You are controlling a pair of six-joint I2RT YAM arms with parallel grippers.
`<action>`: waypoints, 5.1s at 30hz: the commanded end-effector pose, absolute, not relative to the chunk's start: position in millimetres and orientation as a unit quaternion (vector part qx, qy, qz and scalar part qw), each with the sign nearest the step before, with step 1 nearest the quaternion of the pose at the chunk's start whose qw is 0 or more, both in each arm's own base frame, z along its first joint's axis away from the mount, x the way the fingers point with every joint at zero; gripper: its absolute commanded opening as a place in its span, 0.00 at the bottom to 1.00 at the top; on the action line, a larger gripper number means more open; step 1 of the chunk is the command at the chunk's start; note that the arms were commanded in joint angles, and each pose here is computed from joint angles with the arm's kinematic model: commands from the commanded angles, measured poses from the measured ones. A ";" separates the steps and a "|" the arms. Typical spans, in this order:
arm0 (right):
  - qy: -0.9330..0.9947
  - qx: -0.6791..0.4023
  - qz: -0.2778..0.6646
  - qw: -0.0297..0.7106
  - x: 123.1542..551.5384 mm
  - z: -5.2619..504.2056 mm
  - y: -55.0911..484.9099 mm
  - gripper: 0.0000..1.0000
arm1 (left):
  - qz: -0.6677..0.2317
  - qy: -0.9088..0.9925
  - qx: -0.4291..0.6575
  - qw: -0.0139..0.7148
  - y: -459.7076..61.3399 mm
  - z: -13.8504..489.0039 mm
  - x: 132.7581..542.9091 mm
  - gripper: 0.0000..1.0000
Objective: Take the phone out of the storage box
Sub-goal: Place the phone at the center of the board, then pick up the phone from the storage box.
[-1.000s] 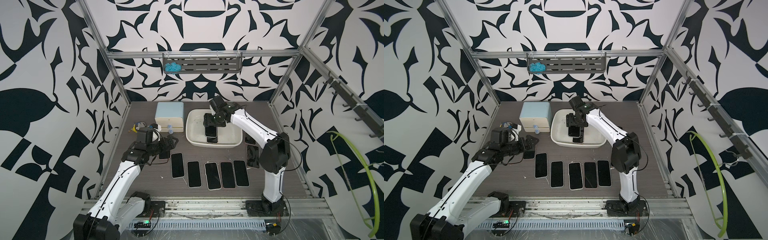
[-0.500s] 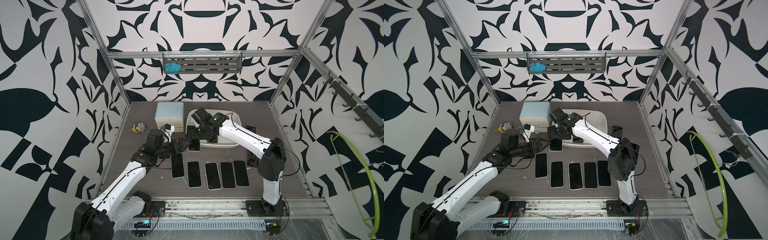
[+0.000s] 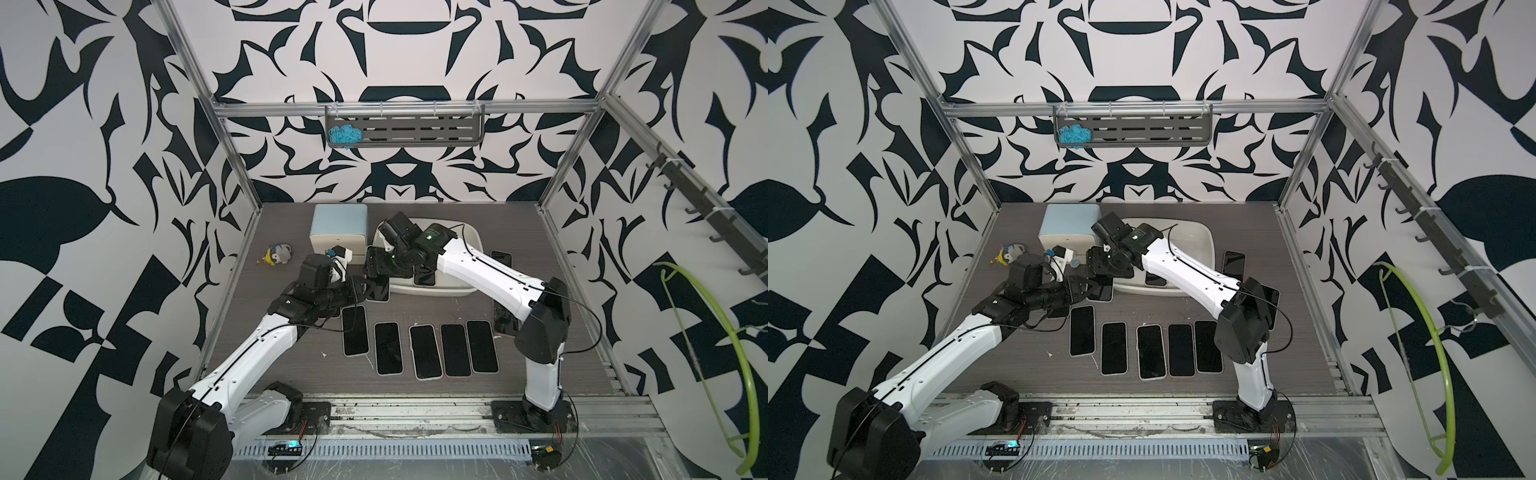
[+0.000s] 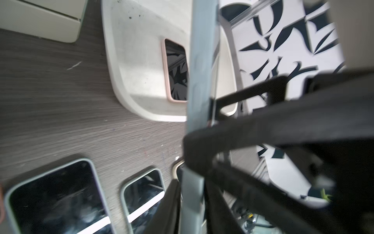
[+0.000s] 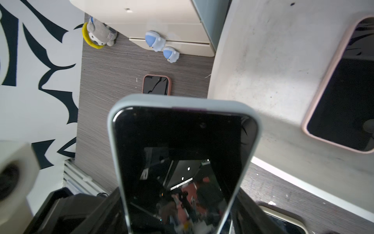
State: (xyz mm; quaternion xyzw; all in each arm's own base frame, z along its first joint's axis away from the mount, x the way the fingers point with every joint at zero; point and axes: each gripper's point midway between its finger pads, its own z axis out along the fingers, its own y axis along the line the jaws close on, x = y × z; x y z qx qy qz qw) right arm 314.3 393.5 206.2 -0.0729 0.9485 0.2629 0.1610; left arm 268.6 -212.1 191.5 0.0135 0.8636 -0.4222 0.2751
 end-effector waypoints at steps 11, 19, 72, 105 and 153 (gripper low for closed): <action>0.923 -0.081 0.332 0.178 328.5 242.0 416.9 0.86 | -0.362 0.889 -0.001 0.281 -182.9 199.3 249.0 0.00; 0.928 -0.065 0.313 0.194 354.6 239.7 379.3 0.87 | -0.196 0.924 -0.089 0.315 -102.8 191.6 224.0 0.00; 0.984 -0.036 0.015 0.172 389.8 148.4 215.5 0.99 | -0.235 0.972 0.016 0.020 -72.4 30.5 307.8 0.00; 0.997 -0.024 0.017 0.075 454.1 28.6 236.8 0.97 | -0.263 0.933 -0.069 0.235 -74.3 175.0 318.0 1.00; 0.978 0.011 0.121 0.172 485.7 129.1 216.2 0.73 | -0.384 0.819 -0.084 0.418 -95.2 247.5 293.2 1.00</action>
